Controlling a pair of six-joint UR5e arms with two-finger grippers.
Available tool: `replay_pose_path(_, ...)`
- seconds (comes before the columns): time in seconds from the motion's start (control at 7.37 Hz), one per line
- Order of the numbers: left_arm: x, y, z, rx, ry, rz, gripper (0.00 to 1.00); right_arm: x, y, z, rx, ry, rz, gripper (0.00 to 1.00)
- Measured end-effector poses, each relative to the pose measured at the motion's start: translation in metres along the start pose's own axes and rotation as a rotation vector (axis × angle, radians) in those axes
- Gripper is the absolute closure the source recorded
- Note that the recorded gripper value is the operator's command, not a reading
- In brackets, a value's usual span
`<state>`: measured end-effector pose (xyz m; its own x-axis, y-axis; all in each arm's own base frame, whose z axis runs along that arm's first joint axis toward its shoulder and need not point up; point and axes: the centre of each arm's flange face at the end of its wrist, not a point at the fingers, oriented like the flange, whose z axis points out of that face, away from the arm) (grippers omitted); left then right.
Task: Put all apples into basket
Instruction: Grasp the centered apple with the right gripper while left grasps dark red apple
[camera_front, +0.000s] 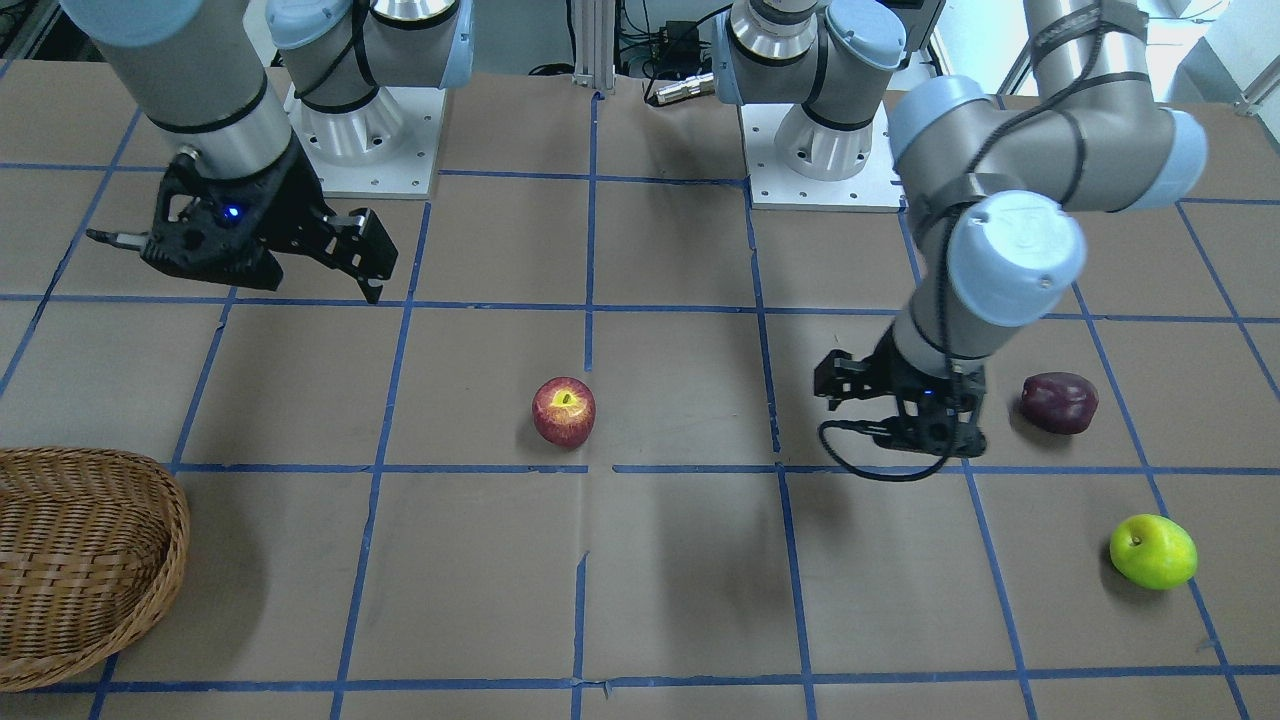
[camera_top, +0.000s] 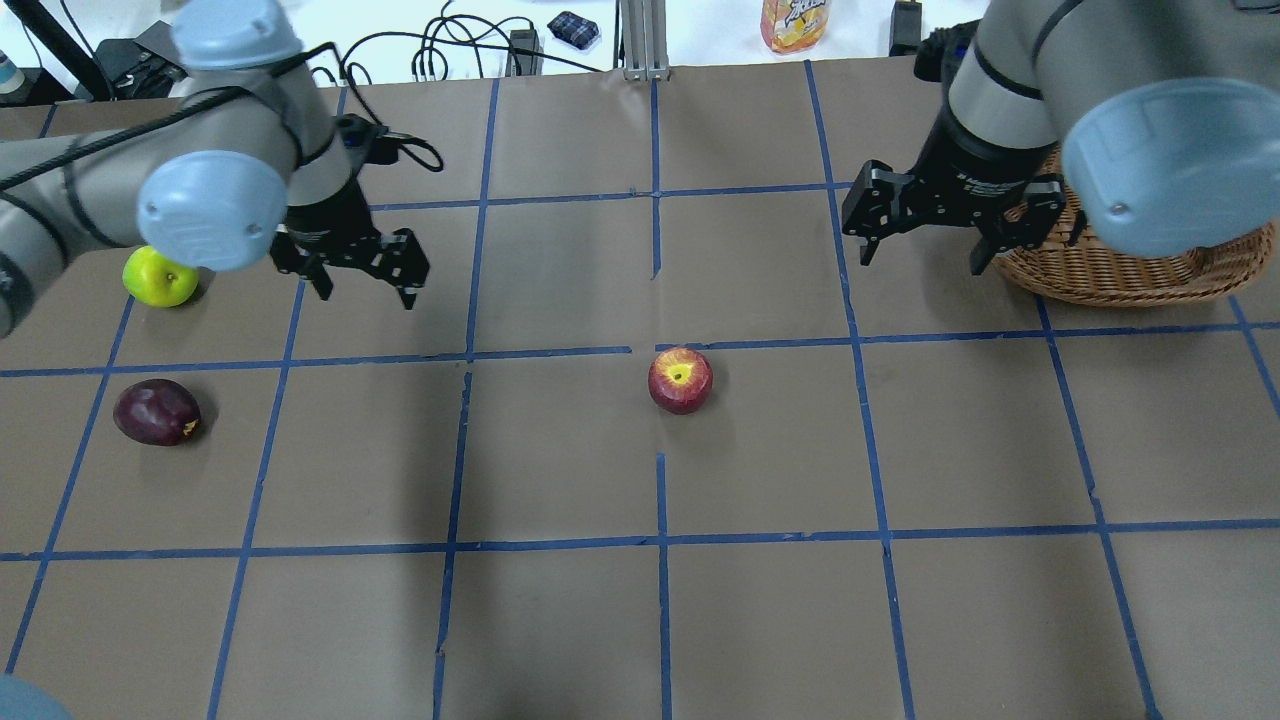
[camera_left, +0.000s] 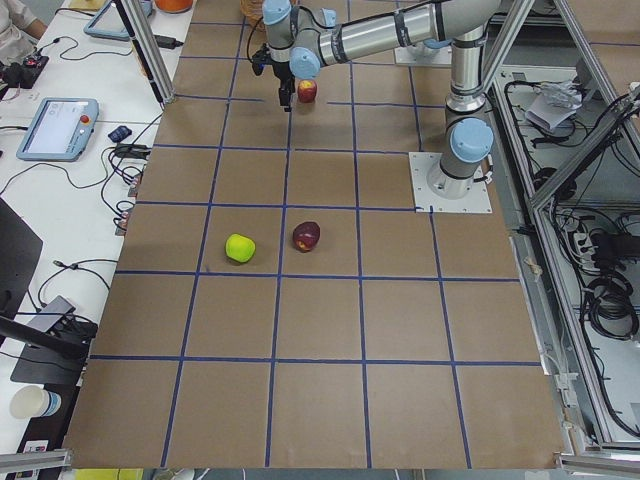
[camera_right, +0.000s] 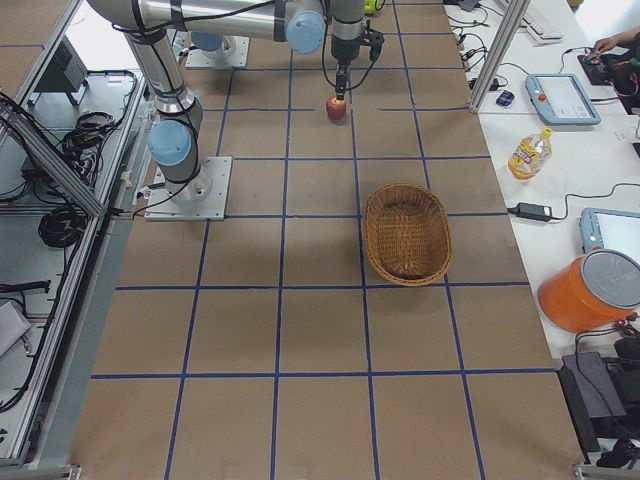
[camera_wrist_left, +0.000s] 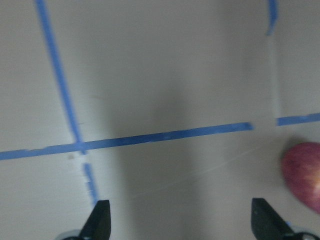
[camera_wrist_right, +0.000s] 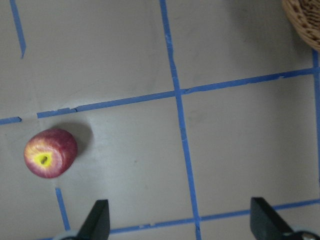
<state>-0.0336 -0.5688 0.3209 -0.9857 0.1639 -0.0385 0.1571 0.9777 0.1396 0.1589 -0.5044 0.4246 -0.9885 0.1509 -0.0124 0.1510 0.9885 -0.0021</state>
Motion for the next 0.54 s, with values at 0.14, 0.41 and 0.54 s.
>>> replay_pose_path(0.14,-0.066,0.012,0.008,-0.013,0.019,0.046,0.0,-0.03,-0.009,0.025,0.008,-0.003,0.013,0.0)
replay_pose_path(0.41,-0.174,0.044,0.03,-0.022,0.067,0.085,0.0,-0.081,-0.015,0.076,-0.004,-0.001,0.034,0.0)
replay_pose_path(0.54,-0.199,0.058,0.031,-0.02,0.073,0.076,0.0,-0.101,-0.014,0.099,-0.018,0.003,0.042,0.0)
